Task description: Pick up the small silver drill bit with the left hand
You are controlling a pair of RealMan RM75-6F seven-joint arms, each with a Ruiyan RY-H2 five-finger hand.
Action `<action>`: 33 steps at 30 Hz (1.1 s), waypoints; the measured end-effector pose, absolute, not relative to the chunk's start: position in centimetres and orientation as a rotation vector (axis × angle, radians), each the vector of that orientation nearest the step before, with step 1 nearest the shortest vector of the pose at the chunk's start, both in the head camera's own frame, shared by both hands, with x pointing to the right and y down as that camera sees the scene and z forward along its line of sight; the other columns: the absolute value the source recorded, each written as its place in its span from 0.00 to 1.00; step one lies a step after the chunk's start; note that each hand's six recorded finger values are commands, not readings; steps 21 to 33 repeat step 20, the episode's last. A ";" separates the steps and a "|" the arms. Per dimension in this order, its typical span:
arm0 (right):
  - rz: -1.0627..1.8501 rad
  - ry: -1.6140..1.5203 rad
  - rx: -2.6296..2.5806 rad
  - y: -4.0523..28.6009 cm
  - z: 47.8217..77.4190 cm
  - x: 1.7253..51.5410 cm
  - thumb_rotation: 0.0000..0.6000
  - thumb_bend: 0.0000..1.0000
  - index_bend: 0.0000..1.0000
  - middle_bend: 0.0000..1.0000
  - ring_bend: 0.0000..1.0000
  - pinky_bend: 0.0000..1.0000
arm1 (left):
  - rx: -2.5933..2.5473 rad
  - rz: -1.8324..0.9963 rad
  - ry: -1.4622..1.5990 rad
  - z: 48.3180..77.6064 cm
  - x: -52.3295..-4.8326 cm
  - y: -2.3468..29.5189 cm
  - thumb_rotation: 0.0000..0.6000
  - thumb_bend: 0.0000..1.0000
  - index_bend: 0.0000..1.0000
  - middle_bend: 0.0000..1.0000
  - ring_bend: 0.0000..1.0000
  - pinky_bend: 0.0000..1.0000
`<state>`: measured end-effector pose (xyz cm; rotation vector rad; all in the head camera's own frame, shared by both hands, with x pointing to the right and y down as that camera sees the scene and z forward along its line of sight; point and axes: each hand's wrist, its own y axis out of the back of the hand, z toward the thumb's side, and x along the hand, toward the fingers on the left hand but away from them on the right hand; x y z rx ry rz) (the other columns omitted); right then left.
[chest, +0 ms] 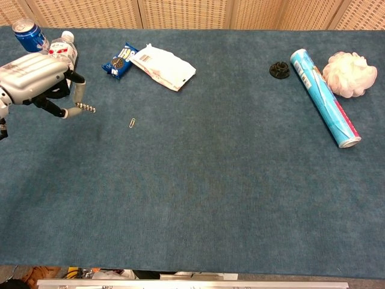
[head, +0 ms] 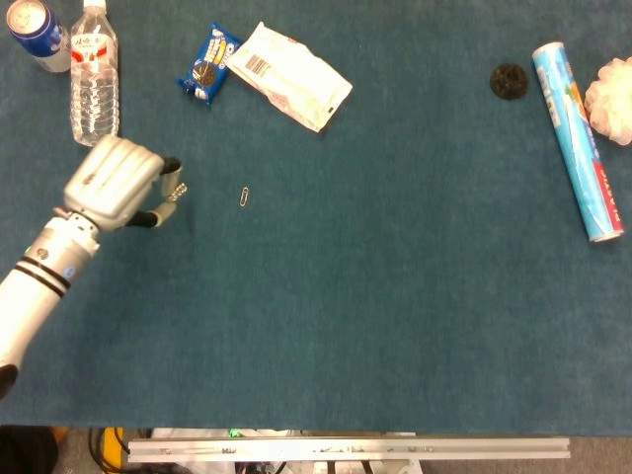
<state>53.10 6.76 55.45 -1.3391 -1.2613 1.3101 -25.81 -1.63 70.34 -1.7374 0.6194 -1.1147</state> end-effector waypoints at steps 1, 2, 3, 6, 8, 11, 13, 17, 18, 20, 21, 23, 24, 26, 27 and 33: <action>1.310 -1.262 -1.339 6.8 55.5 53.1 1.00 0.23 0.36 0.44 0.35 0.41 | -1.741 -1.105 0.616 70.3 -25.3 -1.7 1.00 0.28 0.60 1.00 1.00 1.00; 1.310 -1.262 -1.339 6.8 55.5 53.1 1.00 0.23 0.36 0.44 0.35 0.41 | -1.745 -1.097 0.613 70.3 -24.9 -1.8 1.00 0.28 0.60 1.00 1.00 1.00; 1.310 -1.262 -1.339 6.8 55.5 53.2 1.00 0.23 0.36 0.44 0.35 0.41 | -1.751 -1.087 0.611 70.3 -24.3 -1.9 1.00 0.28 0.60 1.00 1.00 1.00; 1.313 -1.264 -1.336 6.8 55.4 53.3 1.00 0.23 0.36 0.44 0.35 0.41 | -1.764 -1.070 0.604 70.4 -23.2 -2.0 1.00 0.28 0.60 1.00 1.00 1.00; 1.314 -1.266 -1.333 6.9 55.3 53.4 1.00 0.23 0.36 0.44 0.35 0.41 | -1.774 -1.062 0.599 70.6 -22.5 -2.1 1.00 0.28 0.60 1.00 1.00 1.00; 1.317 -1.272 -1.328 7.1 55.2 53.6 1.00 0.23 0.36 0.44 0.35 0.41 | -1.789 -1.055 0.592 71.0 -21.5 -2.1 1.00 0.28 0.60 1.00 1.00 1.00; 1.321 -1.275 -1.326 7.2 55.2 53.7 1.00 0.23 0.36 0.44 0.35 0.41 | -1.795 -1.054 0.583 71.4 -21.0 -2.1 1.00 0.28 0.60 1.00 1.00 1.00; 1.324 -1.280 -1.322 7.3 55.2 53.9 1.00 0.23 0.36 0.44 0.35 0.41 | -1.796 -1.066 0.565 72.3 -20.4 -2.1 1.00 0.28 0.60 1.00 1.00 1.00; 1.324 -1.281 -1.321 7.3 55.1 54.0 1.00 0.23 0.36 0.44 0.35 0.41 | -1.798 -1.070 0.563 72.5 -20.3 -2.1 1.00 0.28 0.60 1.00 1.00 1.00; 1.325 -1.281 -1.319 7.3 55.1 54.0 1.00 0.23 0.36 0.44 0.35 0.41 | -1.800 -1.074 0.561 72.7 -20.2 -2.1 1.00 0.28 0.60 1.00 1.00 1.00; 1.325 -1.281 -1.319 7.3 55.1 54.0 1.00 0.23 0.36 0.44 0.35 0.41 | -1.800 -1.074 0.561 72.7 -20.2 -2.1 1.00 0.28 0.60 1.00 1.00 1.00; 1.325 -1.281 -1.319 7.3 55.1 54.0 1.00 0.23 0.36 0.44 0.35 0.41 | -1.800 -1.074 0.561 72.7 -20.2 -2.1 1.00 0.28 0.60 1.00 1.00 1.00; 1.325 -1.281 -1.319 7.3 55.1 54.0 1.00 0.23 0.36 0.44 0.35 0.41 | -1.800 -1.074 0.561 72.7 -20.2 -2.1 1.00 0.28 0.60 1.00 1.00 1.00; 1.325 -1.281 -1.319 7.3 55.1 54.0 1.00 0.23 0.36 0.44 0.35 0.41 | -1.800 -1.074 0.561 72.7 -20.2 -2.1 1.00 0.28 0.60 1.00 1.00 1.00; 1.325 -1.281 -1.319 7.3 55.1 54.0 1.00 0.23 0.36 0.44 0.35 0.41 | -1.800 -1.074 0.561 72.7 -20.2 -2.1 1.00 0.28 0.60 1.00 1.00 1.00; 1.325 -1.281 -1.319 7.3 55.1 54.0 1.00 0.23 0.36 0.44 0.35 0.41 | -1.800 -1.074 0.561 72.7 -20.2 -2.1 1.00 0.28 0.60 1.00 1.00 1.00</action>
